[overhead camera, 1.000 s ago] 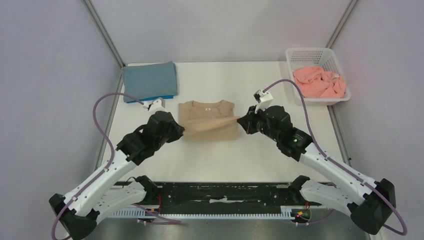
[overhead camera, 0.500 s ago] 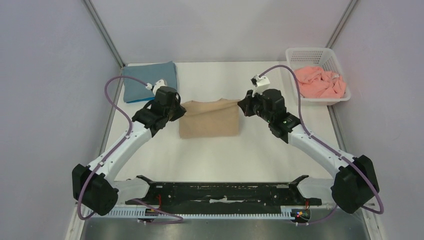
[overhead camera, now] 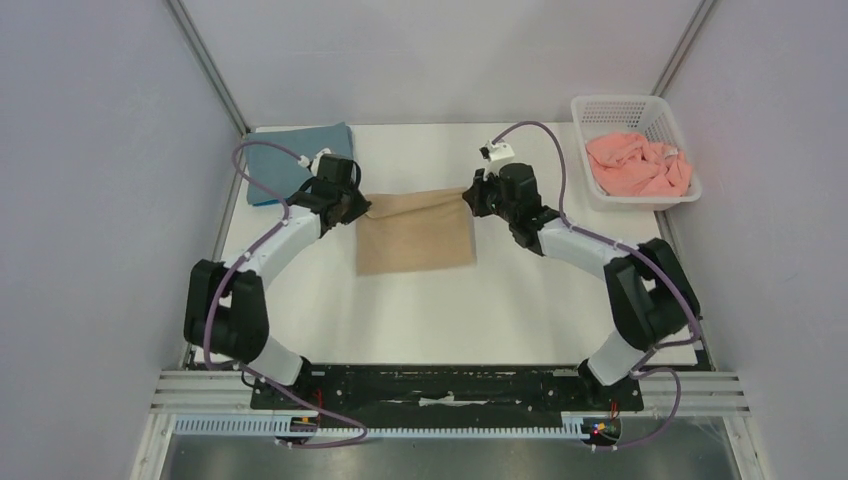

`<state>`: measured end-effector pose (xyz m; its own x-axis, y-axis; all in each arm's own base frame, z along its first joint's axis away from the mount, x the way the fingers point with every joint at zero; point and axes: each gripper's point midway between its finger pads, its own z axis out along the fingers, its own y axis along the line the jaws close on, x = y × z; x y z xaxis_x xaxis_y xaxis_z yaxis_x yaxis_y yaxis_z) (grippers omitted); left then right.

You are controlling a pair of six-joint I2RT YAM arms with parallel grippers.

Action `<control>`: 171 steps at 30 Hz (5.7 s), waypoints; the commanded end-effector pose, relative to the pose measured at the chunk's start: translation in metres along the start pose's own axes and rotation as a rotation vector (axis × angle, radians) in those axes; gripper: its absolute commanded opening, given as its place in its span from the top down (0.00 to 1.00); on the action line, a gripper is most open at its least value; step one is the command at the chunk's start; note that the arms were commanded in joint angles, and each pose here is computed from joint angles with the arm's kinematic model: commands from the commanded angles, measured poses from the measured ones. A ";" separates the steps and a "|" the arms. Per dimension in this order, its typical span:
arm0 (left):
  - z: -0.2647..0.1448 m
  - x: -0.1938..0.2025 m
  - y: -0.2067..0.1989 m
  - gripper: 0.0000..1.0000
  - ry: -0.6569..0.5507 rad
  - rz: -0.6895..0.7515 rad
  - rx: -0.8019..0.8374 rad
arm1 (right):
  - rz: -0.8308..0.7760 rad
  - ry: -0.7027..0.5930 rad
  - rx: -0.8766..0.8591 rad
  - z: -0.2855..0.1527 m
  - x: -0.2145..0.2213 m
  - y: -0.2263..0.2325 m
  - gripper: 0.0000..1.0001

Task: Fold and stack the t-shirts
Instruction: Fold the long partially folded tshirt into a neat square, then put the neatly folded tshirt into the corner of the board with the left arm

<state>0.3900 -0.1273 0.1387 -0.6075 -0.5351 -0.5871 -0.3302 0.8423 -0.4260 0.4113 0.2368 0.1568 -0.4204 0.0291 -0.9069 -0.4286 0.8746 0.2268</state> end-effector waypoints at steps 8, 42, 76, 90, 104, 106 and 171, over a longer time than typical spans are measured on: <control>0.094 -0.019 -0.004 0.50 0.081 0.031 0.015 | 0.027 -0.028 0.081 0.097 0.010 -0.037 0.59; 0.038 0.016 0.021 0.17 0.122 0.210 0.108 | 0.100 0.055 -0.029 -0.065 0.080 0.029 0.02; 0.108 0.053 0.027 0.98 0.183 0.543 -0.304 | -0.068 0.017 0.096 -0.089 0.085 -0.015 0.02; 0.074 -0.077 -0.024 0.98 -0.227 0.611 -0.460 | -0.168 -0.011 0.217 -0.103 0.083 -0.042 0.02; 0.044 -0.168 -0.053 0.98 -0.472 0.699 -0.601 | -0.194 0.013 0.303 -0.103 0.086 -0.058 0.02; 0.038 -0.181 -0.050 0.98 -0.488 0.720 -0.621 | -0.195 0.018 0.316 -0.103 0.088 -0.061 0.02; 0.089 -0.283 0.169 0.22 -0.641 0.219 -0.855 | -0.159 0.136 0.351 -0.080 0.114 -0.073 0.02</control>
<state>0.5730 0.1434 0.1466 -0.4825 -0.0075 -0.8758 -0.6766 0.6382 0.3673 0.3164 0.1345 0.0478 -0.5156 -0.2010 -0.8329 -0.2392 0.9672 -0.0853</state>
